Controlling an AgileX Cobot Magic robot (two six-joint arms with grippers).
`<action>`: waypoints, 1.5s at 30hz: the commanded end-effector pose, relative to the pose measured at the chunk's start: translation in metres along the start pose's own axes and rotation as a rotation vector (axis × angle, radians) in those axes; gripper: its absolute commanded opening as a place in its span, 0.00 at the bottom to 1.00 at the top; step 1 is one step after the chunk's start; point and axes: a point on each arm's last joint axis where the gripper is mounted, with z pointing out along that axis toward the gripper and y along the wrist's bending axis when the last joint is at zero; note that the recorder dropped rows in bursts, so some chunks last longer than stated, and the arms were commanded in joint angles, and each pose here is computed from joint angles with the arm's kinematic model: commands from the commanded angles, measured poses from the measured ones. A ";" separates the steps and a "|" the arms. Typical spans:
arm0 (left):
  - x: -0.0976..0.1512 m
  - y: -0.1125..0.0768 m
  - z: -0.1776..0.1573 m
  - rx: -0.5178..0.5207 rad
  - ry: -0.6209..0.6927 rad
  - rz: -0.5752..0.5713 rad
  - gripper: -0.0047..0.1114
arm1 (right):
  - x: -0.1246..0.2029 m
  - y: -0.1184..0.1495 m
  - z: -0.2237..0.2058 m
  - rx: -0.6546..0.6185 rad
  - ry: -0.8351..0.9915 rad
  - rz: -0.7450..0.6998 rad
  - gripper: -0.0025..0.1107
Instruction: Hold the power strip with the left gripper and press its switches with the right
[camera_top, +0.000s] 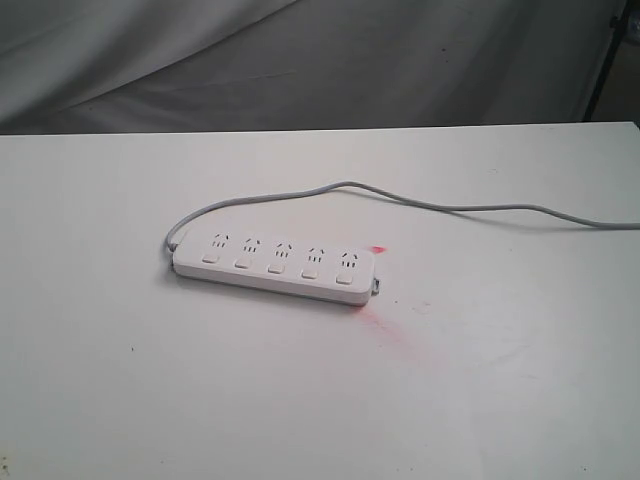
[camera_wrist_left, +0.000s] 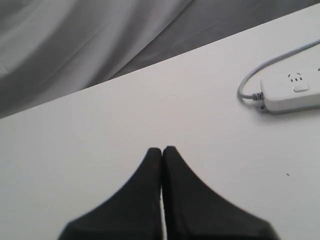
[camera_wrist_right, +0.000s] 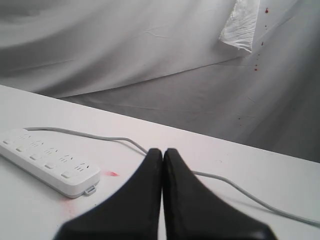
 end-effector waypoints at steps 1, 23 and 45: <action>-0.055 0.020 0.009 -0.013 -0.023 -0.019 0.05 | 0.000 -0.001 0.000 0.010 -0.007 0.003 0.02; -0.124 0.042 0.042 0.041 0.027 -0.114 0.05 | 0.000 -0.001 0.000 0.010 -0.007 0.003 0.02; -0.178 0.064 0.185 0.824 0.087 0.312 0.04 | 0.000 -0.001 0.000 0.010 -0.007 0.003 0.02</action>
